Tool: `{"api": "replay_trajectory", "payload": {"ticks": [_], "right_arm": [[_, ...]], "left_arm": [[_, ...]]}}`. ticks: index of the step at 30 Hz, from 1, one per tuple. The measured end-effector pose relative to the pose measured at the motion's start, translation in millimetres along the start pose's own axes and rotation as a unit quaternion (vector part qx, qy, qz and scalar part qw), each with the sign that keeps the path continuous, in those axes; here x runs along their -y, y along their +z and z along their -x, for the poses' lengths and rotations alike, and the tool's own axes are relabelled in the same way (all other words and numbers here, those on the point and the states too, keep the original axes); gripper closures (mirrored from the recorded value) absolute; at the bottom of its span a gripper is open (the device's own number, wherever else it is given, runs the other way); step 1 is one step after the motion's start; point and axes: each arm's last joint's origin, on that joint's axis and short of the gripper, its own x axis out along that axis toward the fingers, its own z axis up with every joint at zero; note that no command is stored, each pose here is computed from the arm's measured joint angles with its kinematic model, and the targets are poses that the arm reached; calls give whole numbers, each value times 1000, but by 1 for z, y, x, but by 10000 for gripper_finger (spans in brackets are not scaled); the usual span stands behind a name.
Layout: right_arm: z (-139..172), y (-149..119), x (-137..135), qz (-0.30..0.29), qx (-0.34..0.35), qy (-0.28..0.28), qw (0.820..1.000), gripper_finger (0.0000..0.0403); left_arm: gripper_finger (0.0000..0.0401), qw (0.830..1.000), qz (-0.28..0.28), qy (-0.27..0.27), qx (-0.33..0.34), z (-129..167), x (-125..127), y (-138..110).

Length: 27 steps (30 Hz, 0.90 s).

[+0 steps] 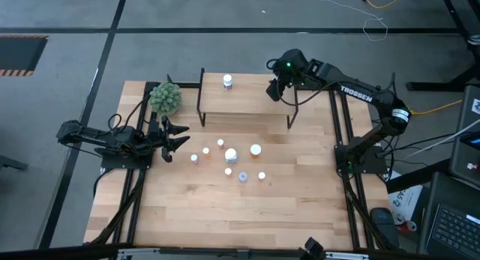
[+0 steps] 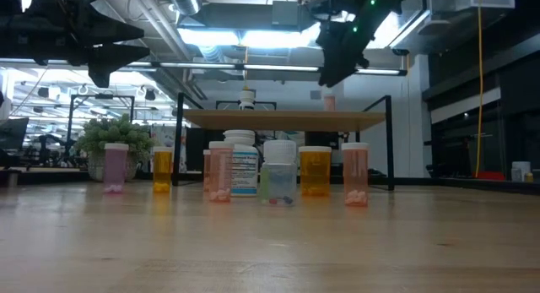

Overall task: Pick and place medicine bottles onto shelf by color
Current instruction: Put the pink pill bottle on the shelf

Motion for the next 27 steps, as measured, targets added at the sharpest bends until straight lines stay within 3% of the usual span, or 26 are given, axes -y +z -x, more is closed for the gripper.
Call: {"api": "replay_trajectory", "payload": {"ticks": [6,10,14,20,27], "right_arm": [[28,8,-11,-29,-37,89,995,203],[48,1,-29,-8,-73,137,988,203],[59,-16,-55,33,-135,203,969,203],[41,-46,-95,98,-146,240,955,203],[7,-92,-134,94,-115,275,950,203]], "left_arm": [[215,1000,0,0,0,0,0,0],[215,1000,0,0,0,0,0,0],[215,1000,0,0,0,0,0,0],[215,1000,0,0,0,0,0,0],[215,1000,0,0,0,0,0,0]]}}
